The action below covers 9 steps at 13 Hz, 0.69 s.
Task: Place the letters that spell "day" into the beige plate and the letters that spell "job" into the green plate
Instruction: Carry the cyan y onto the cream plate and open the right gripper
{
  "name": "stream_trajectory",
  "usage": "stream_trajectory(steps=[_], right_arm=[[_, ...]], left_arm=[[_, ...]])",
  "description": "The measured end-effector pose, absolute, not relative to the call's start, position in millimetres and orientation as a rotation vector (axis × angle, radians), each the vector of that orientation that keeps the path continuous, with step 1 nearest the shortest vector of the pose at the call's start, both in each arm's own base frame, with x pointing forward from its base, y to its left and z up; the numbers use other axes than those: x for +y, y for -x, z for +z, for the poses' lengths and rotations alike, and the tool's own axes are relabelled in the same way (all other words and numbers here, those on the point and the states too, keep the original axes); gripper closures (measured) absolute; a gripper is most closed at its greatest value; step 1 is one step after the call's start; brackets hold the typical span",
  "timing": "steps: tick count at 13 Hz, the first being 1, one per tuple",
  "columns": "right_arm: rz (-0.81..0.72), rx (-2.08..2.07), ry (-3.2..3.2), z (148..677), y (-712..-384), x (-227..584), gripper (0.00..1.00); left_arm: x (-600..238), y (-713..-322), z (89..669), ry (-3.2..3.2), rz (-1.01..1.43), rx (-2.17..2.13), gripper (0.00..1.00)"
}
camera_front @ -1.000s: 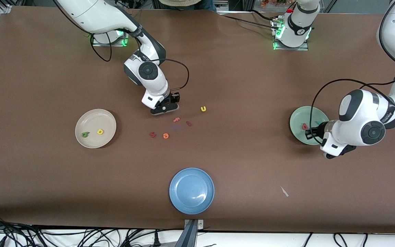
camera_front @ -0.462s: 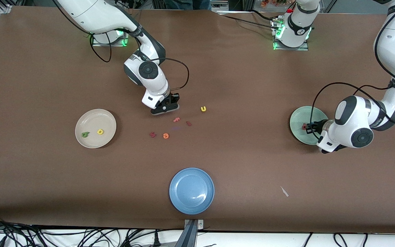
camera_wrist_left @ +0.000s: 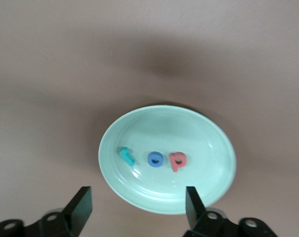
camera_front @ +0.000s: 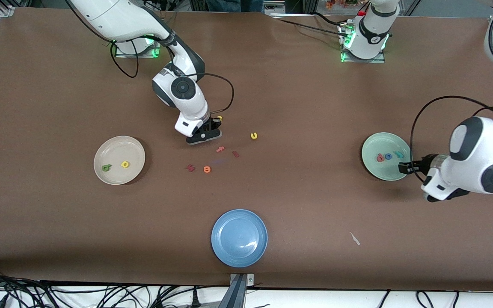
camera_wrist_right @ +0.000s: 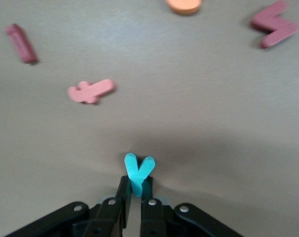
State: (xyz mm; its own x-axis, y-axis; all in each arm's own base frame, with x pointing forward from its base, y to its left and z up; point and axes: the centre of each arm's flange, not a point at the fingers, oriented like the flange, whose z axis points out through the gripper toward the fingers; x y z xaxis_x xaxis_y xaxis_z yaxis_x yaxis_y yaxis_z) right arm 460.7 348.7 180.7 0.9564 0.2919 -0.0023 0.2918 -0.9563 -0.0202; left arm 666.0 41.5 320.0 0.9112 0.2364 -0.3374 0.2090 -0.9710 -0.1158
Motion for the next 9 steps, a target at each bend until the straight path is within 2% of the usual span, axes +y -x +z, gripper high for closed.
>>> stream_trajectory(steps=[1, 2, 6, 9], right_arm=[[0.019, -0.513, 3.106, 189, -470, 336, 0.87], [0.027, -0.573, 3.121, 201, -482, 318, 0.87], [0.069, -0.843, 3.139, 254, -530, 220, 0.88], [0.127, -1.055, 3.111, 264, -558, 124, 0.88]], left_arm=[[34, -672, 342, 3.009, 0.519, -0.334, 0.02], [27, -676, 362, 3.020, 0.501, -0.324, 0.00], [2, -686, 419, 3.055, 0.423, -0.282, 0.00], [-18, -690, 435, 3.066, 0.384, -0.245, 0.00]])
